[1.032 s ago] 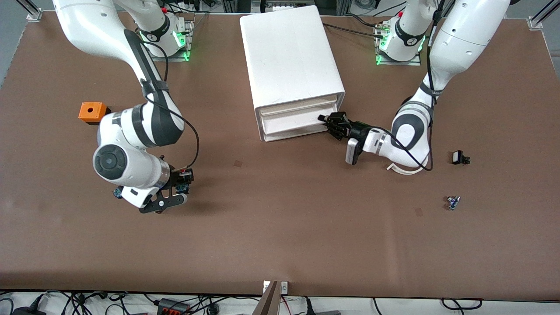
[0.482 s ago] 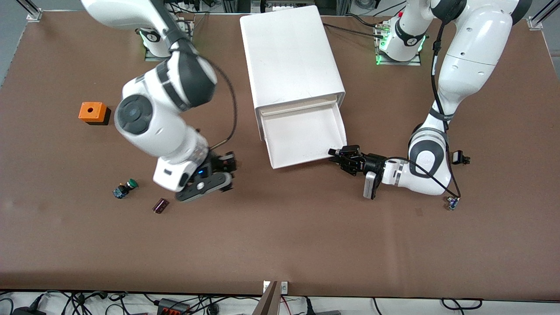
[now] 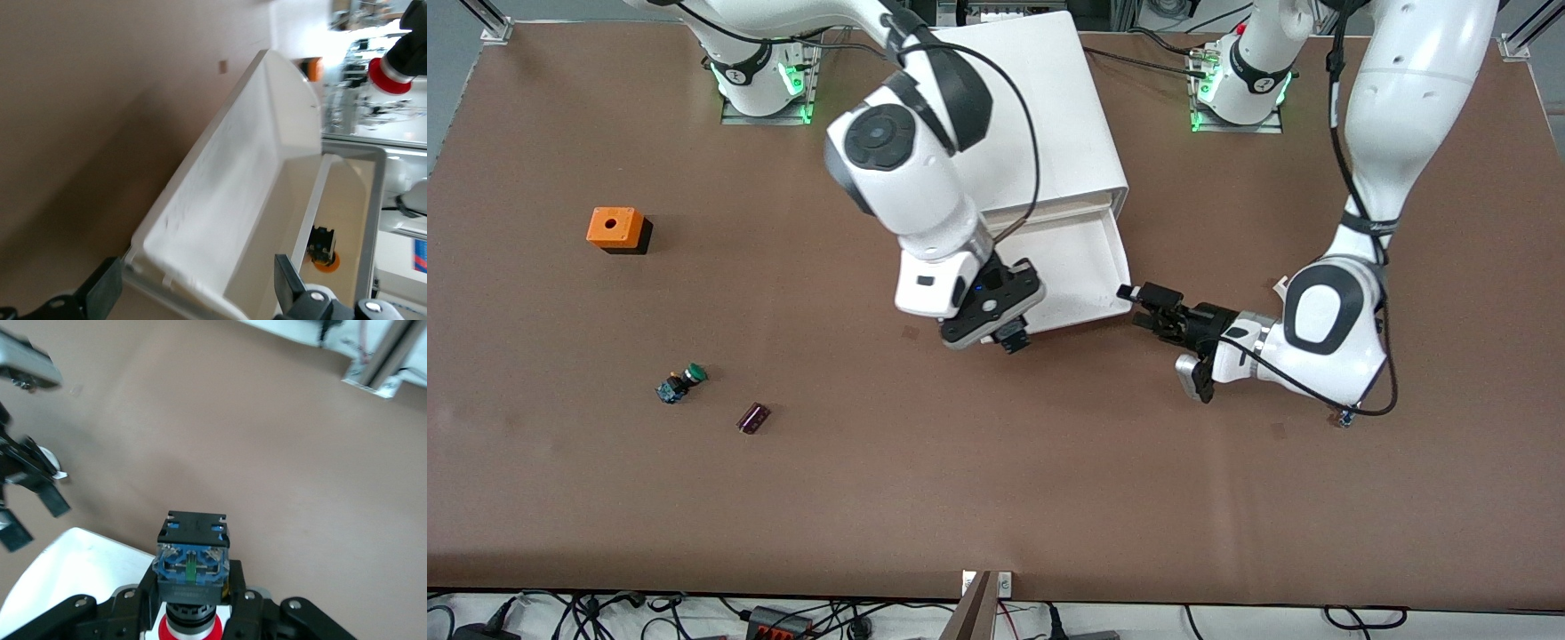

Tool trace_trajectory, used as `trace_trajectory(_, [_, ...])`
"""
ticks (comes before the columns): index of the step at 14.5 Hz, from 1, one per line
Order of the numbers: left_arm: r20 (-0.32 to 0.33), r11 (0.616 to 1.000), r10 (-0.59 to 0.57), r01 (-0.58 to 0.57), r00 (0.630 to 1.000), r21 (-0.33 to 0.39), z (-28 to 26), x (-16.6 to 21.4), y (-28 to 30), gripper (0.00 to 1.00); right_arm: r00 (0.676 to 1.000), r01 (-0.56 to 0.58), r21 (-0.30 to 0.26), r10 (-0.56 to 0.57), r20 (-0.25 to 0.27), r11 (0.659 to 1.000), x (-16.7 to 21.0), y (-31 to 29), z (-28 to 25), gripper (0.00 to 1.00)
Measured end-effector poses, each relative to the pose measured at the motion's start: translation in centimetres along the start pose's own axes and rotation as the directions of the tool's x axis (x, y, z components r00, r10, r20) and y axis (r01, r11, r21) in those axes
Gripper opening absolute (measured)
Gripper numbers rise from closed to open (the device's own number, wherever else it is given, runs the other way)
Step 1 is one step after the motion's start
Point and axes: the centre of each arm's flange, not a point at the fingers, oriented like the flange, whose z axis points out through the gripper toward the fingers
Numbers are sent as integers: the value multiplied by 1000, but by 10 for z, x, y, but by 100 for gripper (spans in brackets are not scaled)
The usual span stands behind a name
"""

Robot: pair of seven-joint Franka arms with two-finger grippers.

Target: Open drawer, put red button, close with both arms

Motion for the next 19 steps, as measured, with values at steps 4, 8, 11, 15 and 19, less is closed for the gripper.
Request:
trace_trajectory(4, [39,948,-128,110,991,300,-45,-10,27,100,998,4,1,-4,61,1000,-24,-38,55,43])
trace_trajectory(8, [27,784,-249,185,968,592,-68,-7,50,100,988,-19,-24,23,150,1000,-34,-32,66,43])
trace_trajectory(11, [-33,657,-237,185,971,731,-90,2,65,100,975,-62,-27,66,210,998,-42,-31,75,43])
trace_trajectory(15, [-70,645,-255,223,964,731,-100,11,29,100,964,-90,0,88,252,996,-54,-38,98,43])
trace_trajectory(19, [-65,645,-272,232,960,728,-95,12,18,100,962,-94,6,89,257,996,-56,-47,98,49])
